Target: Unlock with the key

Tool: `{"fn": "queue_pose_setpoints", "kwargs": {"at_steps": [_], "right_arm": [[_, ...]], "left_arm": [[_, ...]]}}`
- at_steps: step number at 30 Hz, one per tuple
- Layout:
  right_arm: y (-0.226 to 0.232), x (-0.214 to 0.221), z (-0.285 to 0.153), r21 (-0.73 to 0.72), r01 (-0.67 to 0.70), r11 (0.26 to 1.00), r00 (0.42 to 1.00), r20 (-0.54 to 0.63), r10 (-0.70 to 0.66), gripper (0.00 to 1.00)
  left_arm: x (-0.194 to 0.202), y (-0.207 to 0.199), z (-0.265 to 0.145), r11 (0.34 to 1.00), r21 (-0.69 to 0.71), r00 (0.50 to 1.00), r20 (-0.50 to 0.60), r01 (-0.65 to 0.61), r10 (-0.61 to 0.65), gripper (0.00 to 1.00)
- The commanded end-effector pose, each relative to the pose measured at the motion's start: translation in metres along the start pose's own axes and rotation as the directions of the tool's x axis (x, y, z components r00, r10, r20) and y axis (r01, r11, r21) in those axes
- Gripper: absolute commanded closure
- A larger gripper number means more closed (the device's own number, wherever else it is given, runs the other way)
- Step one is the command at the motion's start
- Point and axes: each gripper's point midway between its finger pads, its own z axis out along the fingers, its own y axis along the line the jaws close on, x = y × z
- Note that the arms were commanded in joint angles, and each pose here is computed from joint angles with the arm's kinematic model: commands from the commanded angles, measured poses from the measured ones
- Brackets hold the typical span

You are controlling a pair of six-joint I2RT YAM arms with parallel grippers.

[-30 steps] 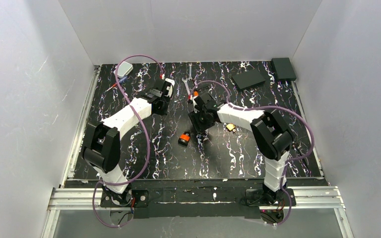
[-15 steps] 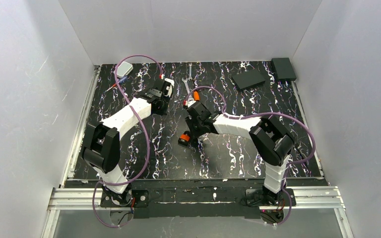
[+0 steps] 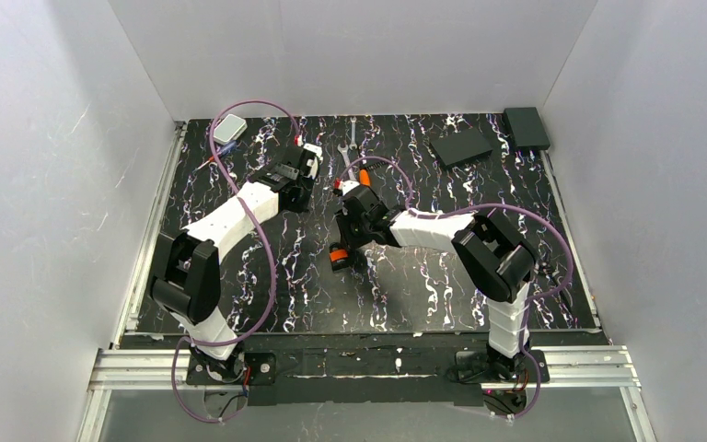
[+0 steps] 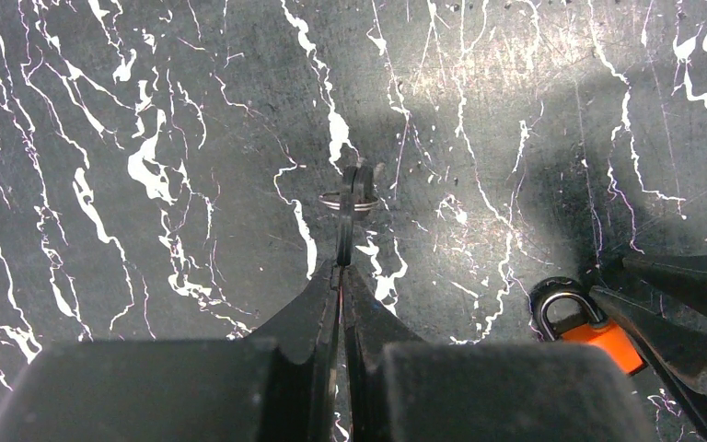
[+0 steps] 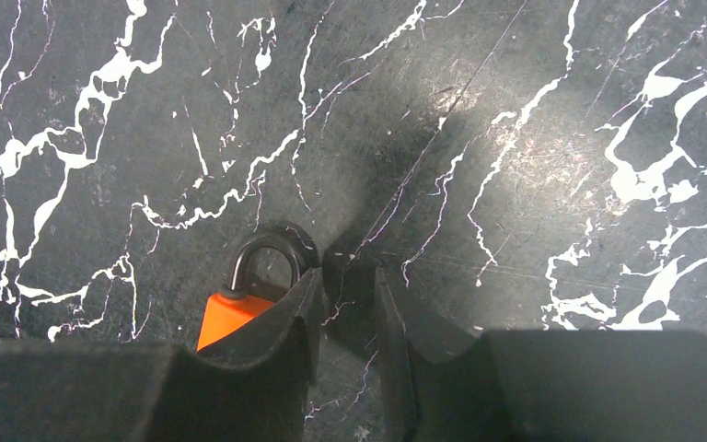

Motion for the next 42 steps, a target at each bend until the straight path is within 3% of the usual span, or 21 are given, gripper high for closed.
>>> {"fn": "queue_pose_setpoints", "kwargs": {"at_steps": [1, 7, 13, 19, 24, 29, 36, 42], "right_arm": [[0.002, -0.004, 0.002, -0.004, -0.002, 1.0, 1.0, 0.009, 0.002, 0.65], [-0.018, -0.025, -0.029, 0.115, 0.058, 0.992, 0.996, 0.067, -0.066, 0.6], [-0.029, -0.05, -0.08, 0.195, 0.118, 0.974, 0.978, 0.149, -0.148, 0.42], [-0.01, -0.063, -0.144, 0.072, 0.17, 0.983, 0.937, 0.297, -0.184, 0.32], [0.035, -0.063, -0.205, -0.157, 0.305, 0.939, 0.867, 0.454, -0.205, 0.26], [0.066, -0.047, -0.258, -0.299, 0.451, 0.841, 0.801, 0.551, -0.234, 0.25], [0.069, -0.048, -0.305, -0.291, 0.476, 0.83, 0.745, 0.636, -0.204, 0.22], [0.067, -0.044, -0.308, -0.286, 0.478, 0.83, 0.762, 0.606, -0.23, 0.23]], "left_arm": [[-0.013, 0.011, -0.021, 0.999, -0.015, 0.998, 0.054, 0.036, -0.035, 1.0], [-0.015, 0.004, -0.025, 0.999, 0.032, 0.998, 0.066, 0.023, -0.025, 1.0], [-0.019, -0.01, -0.034, 0.992, 0.126, 0.997, 0.078, -0.009, 0.0, 1.0], [-0.03, -0.043, -0.059, 0.941, 0.333, 0.99, 0.139, -0.051, 0.005, 1.0], [-0.036, -0.08, -0.102, 0.82, 0.547, 0.968, 0.249, -0.169, 0.034, 1.0], [-0.021, -0.12, -0.154, 0.619, 0.708, 0.924, 0.373, -0.339, 0.08, 1.0], [-0.003, -0.149, -0.198, 0.386, 0.823, 0.903, 0.423, -0.417, 0.072, 1.0], [0.01, -0.164, -0.214, 0.285, 0.857, 0.902, 0.423, -0.429, 0.087, 1.0]]}}
